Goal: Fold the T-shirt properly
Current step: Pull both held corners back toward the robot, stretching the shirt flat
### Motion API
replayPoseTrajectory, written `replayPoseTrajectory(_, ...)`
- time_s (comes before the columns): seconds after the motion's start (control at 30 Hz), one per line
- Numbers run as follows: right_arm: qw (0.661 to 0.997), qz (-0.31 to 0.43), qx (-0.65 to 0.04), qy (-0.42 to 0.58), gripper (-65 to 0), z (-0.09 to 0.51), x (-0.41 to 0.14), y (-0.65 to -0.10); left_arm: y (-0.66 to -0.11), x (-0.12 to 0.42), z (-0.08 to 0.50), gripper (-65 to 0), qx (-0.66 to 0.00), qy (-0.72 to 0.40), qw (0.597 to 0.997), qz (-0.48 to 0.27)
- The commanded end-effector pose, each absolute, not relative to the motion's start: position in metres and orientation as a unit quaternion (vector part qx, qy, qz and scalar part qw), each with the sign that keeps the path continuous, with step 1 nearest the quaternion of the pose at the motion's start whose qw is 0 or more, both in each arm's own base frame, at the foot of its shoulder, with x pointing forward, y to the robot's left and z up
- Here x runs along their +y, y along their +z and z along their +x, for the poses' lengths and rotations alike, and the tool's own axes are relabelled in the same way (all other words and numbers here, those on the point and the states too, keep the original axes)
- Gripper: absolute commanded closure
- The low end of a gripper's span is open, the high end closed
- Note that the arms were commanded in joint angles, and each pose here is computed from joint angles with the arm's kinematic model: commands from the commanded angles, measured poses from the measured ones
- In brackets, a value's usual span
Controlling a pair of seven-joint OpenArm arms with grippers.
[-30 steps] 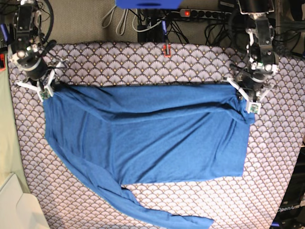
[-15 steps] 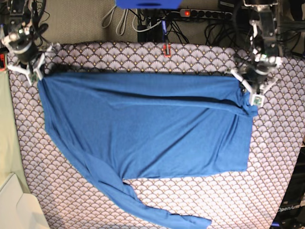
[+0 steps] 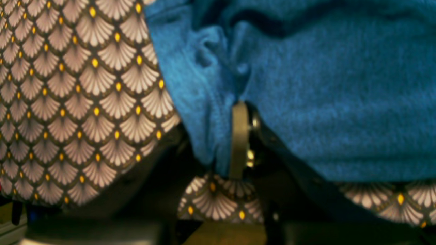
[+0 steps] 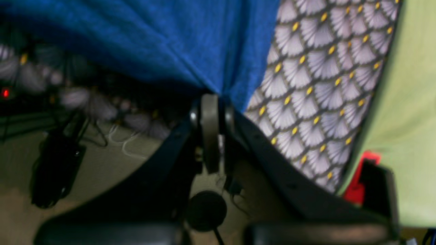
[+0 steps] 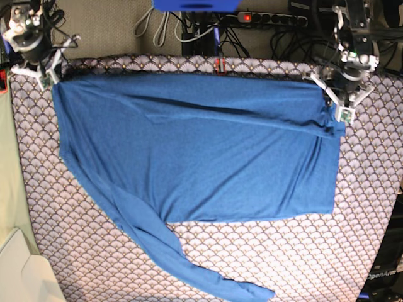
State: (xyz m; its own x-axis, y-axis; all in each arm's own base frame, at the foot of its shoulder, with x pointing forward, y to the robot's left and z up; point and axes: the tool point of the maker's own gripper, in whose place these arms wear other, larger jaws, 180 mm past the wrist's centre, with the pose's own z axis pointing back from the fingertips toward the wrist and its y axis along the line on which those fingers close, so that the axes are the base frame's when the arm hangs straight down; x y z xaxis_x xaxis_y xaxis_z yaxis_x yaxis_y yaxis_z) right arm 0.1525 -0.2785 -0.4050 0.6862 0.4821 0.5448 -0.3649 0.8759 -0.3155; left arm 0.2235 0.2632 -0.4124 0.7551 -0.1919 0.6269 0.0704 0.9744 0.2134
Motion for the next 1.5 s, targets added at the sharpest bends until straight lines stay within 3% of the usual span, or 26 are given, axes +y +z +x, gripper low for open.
replayPoseTrajectory(0.0, 0.909, -0.102, -0.327, 0.238, 0.0, 0.154, -0.284, -0.398, -0.405, 0.268, 0.224, -0.3, -0.351, -0.074, 0.928, 0.098)
replayPoseTrajectory(0.77, 0.912, -0.109, -0.33, 0.218, 0.0, 0.147, -0.292, -0.396, -0.41, 0.283, 0.21, -0.7, -0.337, -0.06, 0.933, 0.109)
replayPoseTrajectory(0.83, 0.912, -0.109, -0.33, 0.218, 0.0, 0.147, -0.292, -0.396, -0.41, 0.283, 0.21, -4.1, -0.337, -0.059, 0.933, 0.109)
replayPoseTrajectory(0.9, 0.913, -0.109, -0.328, 0.218, -2.9, 0.146, -0.292, -0.397, -0.411, 0.283, 0.209, -13.0, -0.335, -0.059, 0.934, 0.109)
replayPoseTrajectory(1.0, 0.918, -0.114, -0.312, 0.216, -11.7, 0.143, -0.296, -0.399, -0.411, 0.283, 0.208, -27.1, -0.335, -0.059, 0.934, 0.109)
replayPoseTrajectory(1.1, 0.921, -0.119, -0.302, 0.215, -21.3, 0.142, -0.299, -0.401, -0.411, 0.283, 0.209, -35.5, -0.335, -0.059, 0.934, 0.109)
replayPoseTrajectory(1.23, 0.919, -0.118, -0.306, 0.218, -29.9, 0.141, -0.296, -0.398, -0.412, 0.283, 0.202, -38.1, -0.33, -0.062, 0.936, 0.109)
replayPoseTrajectory(1.47, 0.908, -0.119, -0.32, 0.241, -30.2, 0.14, -0.283, -0.379, -0.416, 0.286, 0.188, -38.1, -0.314, -0.069, 0.94, 0.113)
